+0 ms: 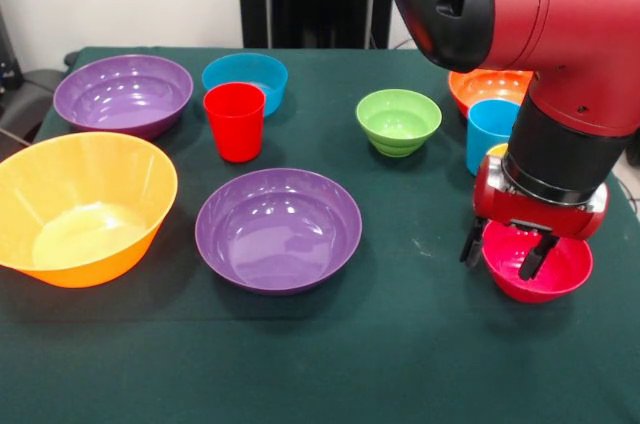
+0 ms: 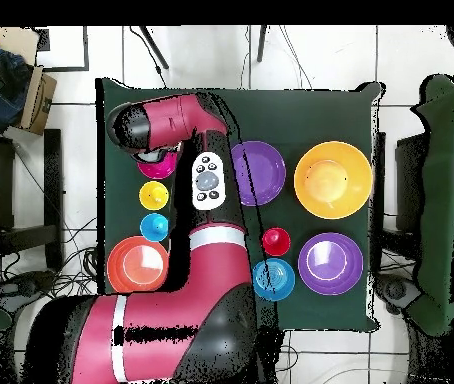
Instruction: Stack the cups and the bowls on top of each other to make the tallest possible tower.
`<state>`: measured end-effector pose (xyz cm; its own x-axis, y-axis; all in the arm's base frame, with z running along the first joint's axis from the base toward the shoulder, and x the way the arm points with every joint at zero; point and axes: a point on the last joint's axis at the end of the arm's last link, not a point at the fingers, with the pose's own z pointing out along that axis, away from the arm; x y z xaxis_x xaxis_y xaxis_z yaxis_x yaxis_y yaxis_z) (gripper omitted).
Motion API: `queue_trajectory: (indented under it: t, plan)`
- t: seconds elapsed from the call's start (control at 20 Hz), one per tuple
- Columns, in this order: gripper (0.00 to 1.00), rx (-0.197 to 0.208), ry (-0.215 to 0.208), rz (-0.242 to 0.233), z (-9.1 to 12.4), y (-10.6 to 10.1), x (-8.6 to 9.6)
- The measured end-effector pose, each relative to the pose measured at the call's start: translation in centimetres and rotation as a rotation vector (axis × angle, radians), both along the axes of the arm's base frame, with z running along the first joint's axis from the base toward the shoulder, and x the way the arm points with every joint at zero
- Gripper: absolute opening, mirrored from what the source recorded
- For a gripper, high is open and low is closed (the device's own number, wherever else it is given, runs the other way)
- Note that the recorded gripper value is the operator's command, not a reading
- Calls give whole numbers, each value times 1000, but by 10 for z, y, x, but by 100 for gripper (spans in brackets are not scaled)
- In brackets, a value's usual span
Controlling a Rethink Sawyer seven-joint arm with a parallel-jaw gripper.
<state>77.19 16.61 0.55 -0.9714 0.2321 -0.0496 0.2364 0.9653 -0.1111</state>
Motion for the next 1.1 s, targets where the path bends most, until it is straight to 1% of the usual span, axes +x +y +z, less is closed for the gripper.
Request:
queue_trajectory:
  t: [0.5, 0.65, 1.1]
  plan:
    - [100, 1, -1, 0, 1, 0, 0]
    - [100, 1, 5, 1, 0, 0, -2]
    - [100, 0, 38, 5, -4, 1, -17]
